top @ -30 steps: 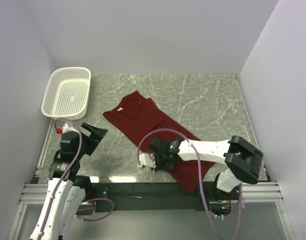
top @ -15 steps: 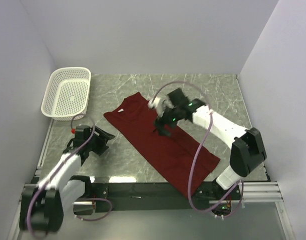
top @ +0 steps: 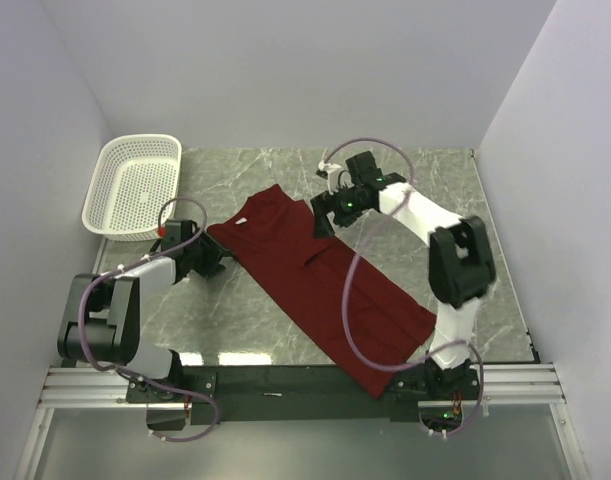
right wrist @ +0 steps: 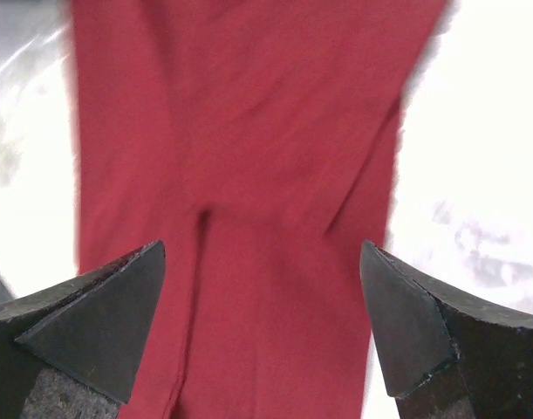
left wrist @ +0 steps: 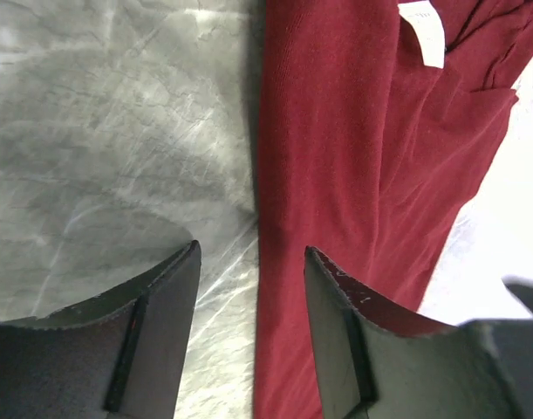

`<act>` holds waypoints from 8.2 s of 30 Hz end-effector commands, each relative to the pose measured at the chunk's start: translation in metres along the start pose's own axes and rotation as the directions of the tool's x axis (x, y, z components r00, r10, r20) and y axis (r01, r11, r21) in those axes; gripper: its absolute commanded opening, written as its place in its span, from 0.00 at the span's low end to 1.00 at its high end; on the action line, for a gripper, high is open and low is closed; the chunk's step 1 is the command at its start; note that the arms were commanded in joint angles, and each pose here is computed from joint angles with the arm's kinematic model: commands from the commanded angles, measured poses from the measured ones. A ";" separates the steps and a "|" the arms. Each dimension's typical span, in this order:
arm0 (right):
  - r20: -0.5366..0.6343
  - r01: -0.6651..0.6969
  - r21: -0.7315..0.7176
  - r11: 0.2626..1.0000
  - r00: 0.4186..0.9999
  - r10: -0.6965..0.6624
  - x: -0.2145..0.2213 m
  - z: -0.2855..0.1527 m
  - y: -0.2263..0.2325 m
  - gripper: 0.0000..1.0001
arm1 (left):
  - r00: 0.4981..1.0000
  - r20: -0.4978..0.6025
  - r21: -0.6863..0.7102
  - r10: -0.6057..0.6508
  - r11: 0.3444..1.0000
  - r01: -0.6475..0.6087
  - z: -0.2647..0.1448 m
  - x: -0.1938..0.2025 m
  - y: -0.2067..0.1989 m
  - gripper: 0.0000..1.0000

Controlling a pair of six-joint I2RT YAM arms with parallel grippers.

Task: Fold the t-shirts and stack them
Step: Fold the tshirt

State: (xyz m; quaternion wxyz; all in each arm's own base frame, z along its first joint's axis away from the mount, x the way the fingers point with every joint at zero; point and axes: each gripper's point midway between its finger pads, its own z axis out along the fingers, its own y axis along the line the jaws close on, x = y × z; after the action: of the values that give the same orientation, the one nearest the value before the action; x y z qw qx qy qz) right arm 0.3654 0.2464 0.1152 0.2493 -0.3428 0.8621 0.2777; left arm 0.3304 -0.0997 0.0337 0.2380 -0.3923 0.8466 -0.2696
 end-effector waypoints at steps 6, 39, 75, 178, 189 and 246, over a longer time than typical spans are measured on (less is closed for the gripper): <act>-0.019 -0.287 0.094 0.953 0.957 0.290 -0.015 0.062 -0.059 0.98 | 0.982 0.129 0.048 0.135 0.989 -0.142 -0.058 -0.002 -0.002 0.64; -0.048 -0.424 0.115 0.898 0.901 0.432 -0.009 0.075 -0.113 0.10 | 0.978 0.183 0.247 0.097 0.959 -0.141 -0.148 0.031 -0.011 0.66; 0.377 -0.213 0.145 0.966 0.915 0.145 0.053 -0.169 -0.066 0.93 | 0.837 -0.201 0.330 0.508 0.840 -0.430 0.048 0.163 -0.145 0.63; 0.401 -0.701 -0.056 0.711 0.636 0.659 -0.083 -0.030 -0.216 0.00 | 0.857 0.465 0.350 0.221 0.843 -0.407 -0.236 0.023 -0.083 0.99; 0.121 -0.298 0.121 0.947 0.951 0.284 -0.104 0.049 -0.084 0.43 | 0.855 0.467 0.351 0.227 0.840 -0.415 -0.237 0.022 -0.086 0.99; -0.034 -0.692 -0.096 0.716 0.721 0.692 0.009 0.047 -0.159 0.08 | 0.875 -0.001 0.534 0.484 0.740 -0.409 -0.154 0.147 -0.067 0.84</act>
State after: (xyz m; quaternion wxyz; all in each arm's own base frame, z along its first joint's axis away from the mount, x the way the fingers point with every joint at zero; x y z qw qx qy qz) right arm 0.4878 0.1759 0.0238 0.1196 -0.0032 0.9135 0.3889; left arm 0.1799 -0.2055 0.1343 0.3080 -0.0901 0.8452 -0.4273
